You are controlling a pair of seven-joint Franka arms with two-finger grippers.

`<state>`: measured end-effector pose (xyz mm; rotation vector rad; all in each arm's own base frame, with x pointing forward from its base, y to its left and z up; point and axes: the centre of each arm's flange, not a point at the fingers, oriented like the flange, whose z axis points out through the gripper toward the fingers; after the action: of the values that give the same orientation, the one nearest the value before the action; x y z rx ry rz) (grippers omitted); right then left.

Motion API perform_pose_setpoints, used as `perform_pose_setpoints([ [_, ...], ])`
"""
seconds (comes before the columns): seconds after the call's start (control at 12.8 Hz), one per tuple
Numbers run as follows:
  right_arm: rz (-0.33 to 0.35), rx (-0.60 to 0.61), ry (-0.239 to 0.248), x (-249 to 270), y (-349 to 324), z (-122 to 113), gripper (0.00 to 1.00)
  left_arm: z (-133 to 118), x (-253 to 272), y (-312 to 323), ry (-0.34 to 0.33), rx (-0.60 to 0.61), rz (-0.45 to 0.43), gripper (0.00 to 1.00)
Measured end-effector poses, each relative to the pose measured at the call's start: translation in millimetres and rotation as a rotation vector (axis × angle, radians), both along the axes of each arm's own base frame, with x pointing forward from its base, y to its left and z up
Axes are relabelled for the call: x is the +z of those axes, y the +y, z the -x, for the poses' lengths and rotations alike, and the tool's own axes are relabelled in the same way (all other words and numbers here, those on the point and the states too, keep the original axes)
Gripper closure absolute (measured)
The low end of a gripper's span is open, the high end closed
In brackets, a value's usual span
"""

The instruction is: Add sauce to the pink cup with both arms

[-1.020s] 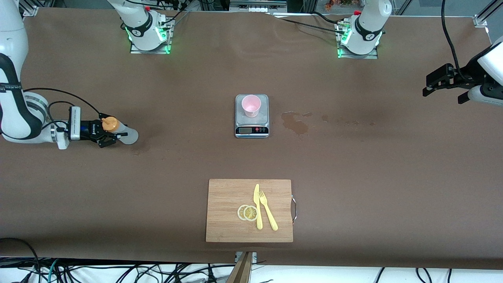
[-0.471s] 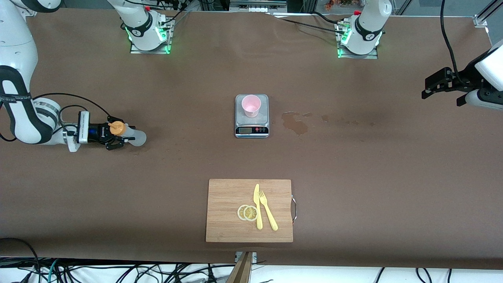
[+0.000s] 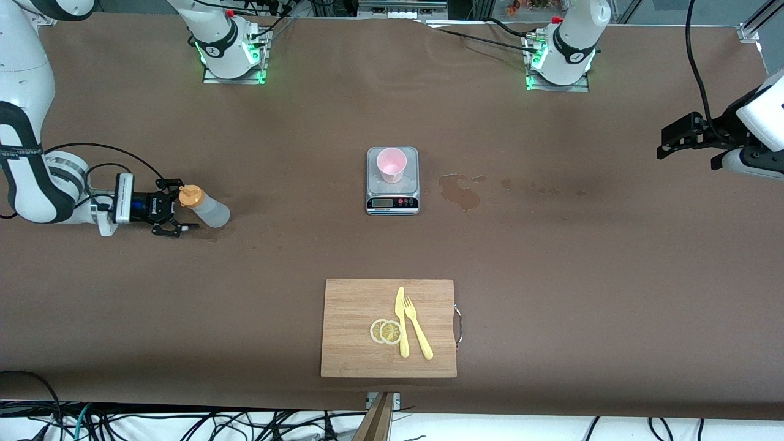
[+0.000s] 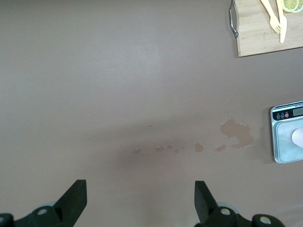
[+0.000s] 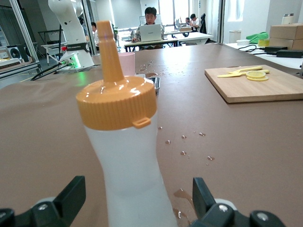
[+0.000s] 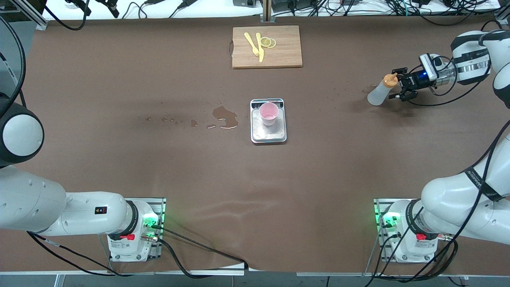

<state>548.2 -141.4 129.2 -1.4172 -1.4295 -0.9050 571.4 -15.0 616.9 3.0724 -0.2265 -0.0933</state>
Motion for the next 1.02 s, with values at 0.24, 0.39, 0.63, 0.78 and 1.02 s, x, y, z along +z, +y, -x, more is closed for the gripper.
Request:
perform_pose_setpoints([
  [0.24, 0.025, 0.025, -0.005, 13.0, -20.7, 0.5, 0.00, 0.0, 0.0, 0.1, 0.000, 0.000, 0.000, 0.00],
  [0.39, 0.094, 0.060, -0.003, 35.8, -44.3, 3.8, 0.00, 0.0, 0.0, 0.1, 0.000, 0.000, 0.000, 0.00],
  [0.63, 0.234, 0.092, 0.006, 99.8, -78.1, 7.6, 0.00, 0.0, 0.1, 0.2, 0.000, 0.000, 0.000, 0.00],
  [0.78, 0.358, 0.097, 0.024, 157.1, -90.4, 8.5, 0.00, 0.0, 0.1, 0.4, 0.000, 0.001, 0.000, 0.00],
  [1.02, 0.541, 0.072, 0.071, 236.0, -96.3, 16.1, 0.00, 0.0, 0.1, 0.5, 0.000, 0.001, 0.000, 0.00],
])
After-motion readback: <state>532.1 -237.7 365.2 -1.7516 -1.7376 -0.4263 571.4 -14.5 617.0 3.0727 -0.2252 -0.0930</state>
